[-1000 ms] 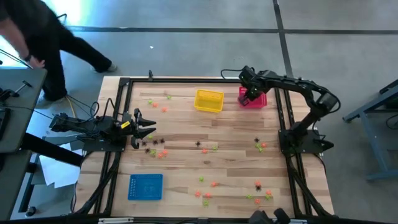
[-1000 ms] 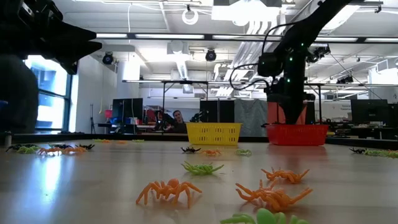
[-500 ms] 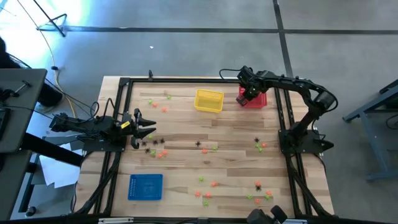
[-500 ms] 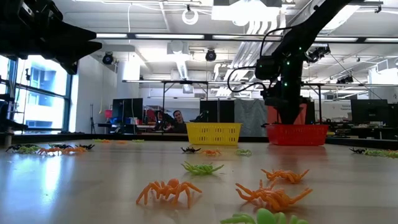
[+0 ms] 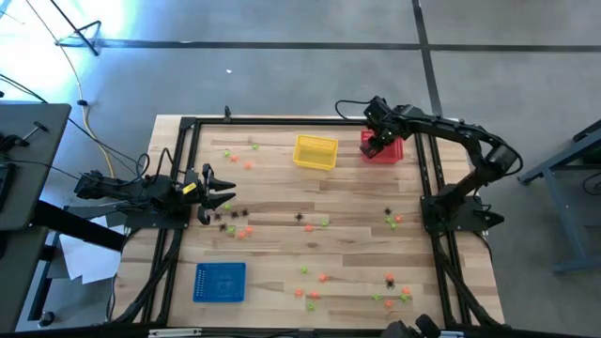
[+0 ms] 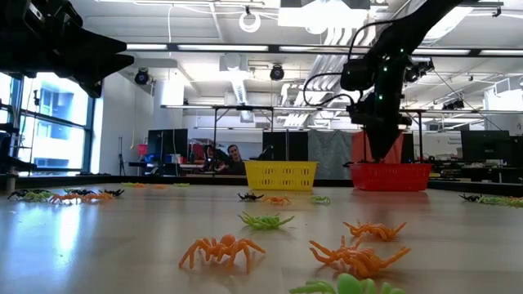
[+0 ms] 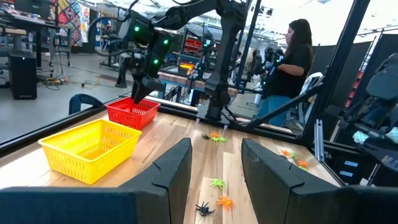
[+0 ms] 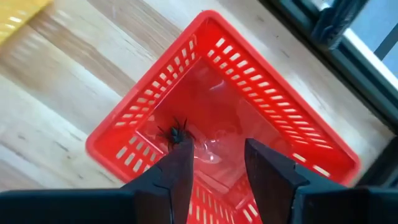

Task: Sort Halloween decoration
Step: Put the green spider toy into the yellow bin

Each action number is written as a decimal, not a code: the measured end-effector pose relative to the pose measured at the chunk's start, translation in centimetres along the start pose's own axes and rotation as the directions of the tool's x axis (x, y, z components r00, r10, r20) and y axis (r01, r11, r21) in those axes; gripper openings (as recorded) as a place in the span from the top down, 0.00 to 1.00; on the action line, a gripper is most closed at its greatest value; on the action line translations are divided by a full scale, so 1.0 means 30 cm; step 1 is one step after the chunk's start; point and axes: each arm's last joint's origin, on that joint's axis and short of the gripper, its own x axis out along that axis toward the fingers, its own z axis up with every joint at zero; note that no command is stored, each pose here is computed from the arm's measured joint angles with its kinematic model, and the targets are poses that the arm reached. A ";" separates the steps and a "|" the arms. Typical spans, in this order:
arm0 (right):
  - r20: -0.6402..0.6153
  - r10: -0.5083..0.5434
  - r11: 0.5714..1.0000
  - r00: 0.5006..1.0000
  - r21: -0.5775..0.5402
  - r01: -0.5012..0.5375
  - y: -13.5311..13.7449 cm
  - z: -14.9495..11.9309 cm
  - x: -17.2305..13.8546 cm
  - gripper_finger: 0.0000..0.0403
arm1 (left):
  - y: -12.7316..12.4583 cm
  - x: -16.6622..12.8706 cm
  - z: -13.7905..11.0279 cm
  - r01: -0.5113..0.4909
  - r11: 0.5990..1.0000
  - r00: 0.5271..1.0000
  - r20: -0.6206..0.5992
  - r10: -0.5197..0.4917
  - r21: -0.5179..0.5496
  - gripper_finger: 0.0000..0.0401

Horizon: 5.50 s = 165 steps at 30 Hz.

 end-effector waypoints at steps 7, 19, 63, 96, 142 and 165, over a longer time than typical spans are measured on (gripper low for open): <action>0.079 0.013 1.000 0.997 -0.030 -0.011 0.024 -0.026 -0.098 0.65 | 0.000 0.000 0.000 0.000 1.000 1.000 0.000 0.000 0.000 0.68; -0.041 0.104 0.990 0.994 -0.091 -0.107 0.178 -0.171 -0.228 0.66 | 0.000 0.000 0.000 0.000 1.000 1.000 0.000 0.000 0.000 0.68; -0.323 0.127 0.988 0.938 -0.038 -0.147 0.467 -0.721 -0.013 0.70 | 0.000 0.000 0.000 0.000 1.000 1.000 0.000 0.000 0.000 0.68; -0.368 0.185 0.977 0.911 -0.028 -0.210 0.458 -0.733 -0.017 0.99 | 0.000 0.000 0.000 0.000 1.000 1.000 0.000 0.000 0.000 0.68; 0.468 0.291 0.956 0.834 -0.184 -0.229 0.392 0.170 -0.255 1.00 | 0.000 0.000 0.000 0.000 1.000 1.000 0.000 0.000 0.000 0.68; 0.284 0.272 0.957 0.919 -0.176 -0.229 0.461 0.233 -0.012 1.00 | 0.000 0.000 0.000 0.000 1.000 1.000 0.000 0.000 0.000 0.68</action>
